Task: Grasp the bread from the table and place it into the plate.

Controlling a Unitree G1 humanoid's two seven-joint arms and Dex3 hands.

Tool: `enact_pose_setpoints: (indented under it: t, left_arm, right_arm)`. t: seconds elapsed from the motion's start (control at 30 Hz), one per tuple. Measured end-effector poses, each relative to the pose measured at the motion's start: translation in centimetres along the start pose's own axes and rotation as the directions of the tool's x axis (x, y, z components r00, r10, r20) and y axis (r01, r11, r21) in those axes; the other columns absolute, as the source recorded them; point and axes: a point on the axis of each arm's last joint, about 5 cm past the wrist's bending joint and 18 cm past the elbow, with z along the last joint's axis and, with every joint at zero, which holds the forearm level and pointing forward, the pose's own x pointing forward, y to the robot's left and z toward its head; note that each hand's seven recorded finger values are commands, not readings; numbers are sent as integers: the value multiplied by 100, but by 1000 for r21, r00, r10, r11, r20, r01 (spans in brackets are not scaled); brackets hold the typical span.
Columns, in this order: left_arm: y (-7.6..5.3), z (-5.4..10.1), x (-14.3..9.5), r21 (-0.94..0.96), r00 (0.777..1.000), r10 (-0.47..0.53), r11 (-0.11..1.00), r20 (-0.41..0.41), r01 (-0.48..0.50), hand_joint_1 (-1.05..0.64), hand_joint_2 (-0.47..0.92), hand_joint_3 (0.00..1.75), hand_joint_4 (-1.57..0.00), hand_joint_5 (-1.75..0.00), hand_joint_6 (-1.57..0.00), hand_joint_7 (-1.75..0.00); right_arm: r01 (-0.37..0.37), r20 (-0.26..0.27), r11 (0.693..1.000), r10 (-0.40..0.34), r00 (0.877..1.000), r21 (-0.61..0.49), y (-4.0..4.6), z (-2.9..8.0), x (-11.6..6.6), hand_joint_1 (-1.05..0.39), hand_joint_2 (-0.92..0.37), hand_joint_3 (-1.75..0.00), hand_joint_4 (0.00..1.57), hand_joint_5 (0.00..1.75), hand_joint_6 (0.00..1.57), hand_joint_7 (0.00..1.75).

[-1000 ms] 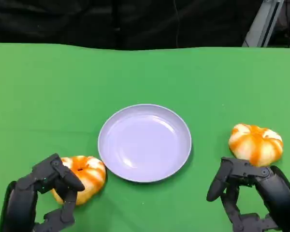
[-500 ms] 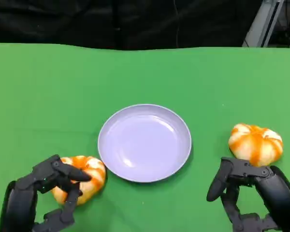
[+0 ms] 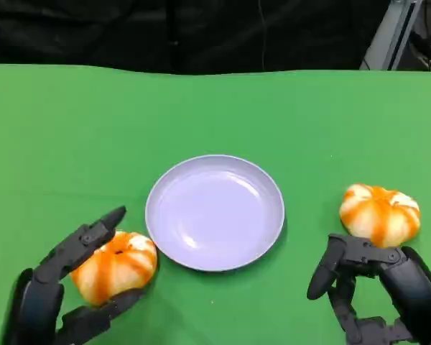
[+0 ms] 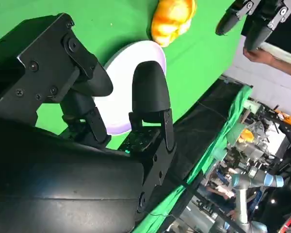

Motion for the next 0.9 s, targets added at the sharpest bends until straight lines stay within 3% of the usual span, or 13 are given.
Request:
enact_pose_setpoints:
  t: [0.1, 0.2, 0.4, 0.67, 0.77, 0.83, 0.9]
  left_arm:
    - [28, -15, 16, 166, 996, -83, 982, -22, 86, -55, 87, 1, -32, -24, -30, 0]
    - [72, -64, 23, 344, 987, -138, 925, -86, 160, -61, 88, 1, -30, -26, -28, 0]
    - [29, -34, 77, 466, 977, -158, 860, -143, 207, -64, 89, 0, -15, -47, -23, 0]
    - [-44, 62, 208, 606, 952, -218, 735, -216, 306, -65, 91, 0, -9, -58, -25, -1]
    - [-57, 73, 230, 624, 949, -220, 716, -226, 314, -64, 91, 0, -14, -61, -29, -2]
    - [-86, 80, 272, 653, 936, -243, 671, -255, 352, -64, 91, 0, -15, -61, -30, -2]
    - [-123, 75, 316, 670, 925, -259, 639, -277, 379, -62, 89, 0, -35, -48, -41, -2]
  right_arm:
    - [1, 1, 1000, -1, 1000, 1, 2, 2, 1, 11, -32, -143, 84, 169, 81, 133]
    - [4, 1, 1000, -4, 1000, 3, 6, 6, 1, 11, -32, -144, 84, 169, 80, 134]
    - [6, 7, 1000, -6, 1000, 3, 8, 29, 8, 12, -32, -143, 84, 168, 79, 134]
    - [5, 4, 1000, -5, 1000, 7, 15, 35, 9, 12, -32, -144, 84, 167, 79, 133]
    - [6, -1, 1000, -6, 1000, 7, 15, 35, 6, 11, -31, -143, 84, 167, 79, 133]
    - [5, 0, 1000, -5, 1000, 6, 16, 42, 6, 11, -32, -143, 84, 166, 79, 133]
    - [7, 2, 1000, -7, 1000, 6, 15, 49, 5, 11, -32, -143, 84, 165, 80, 133]
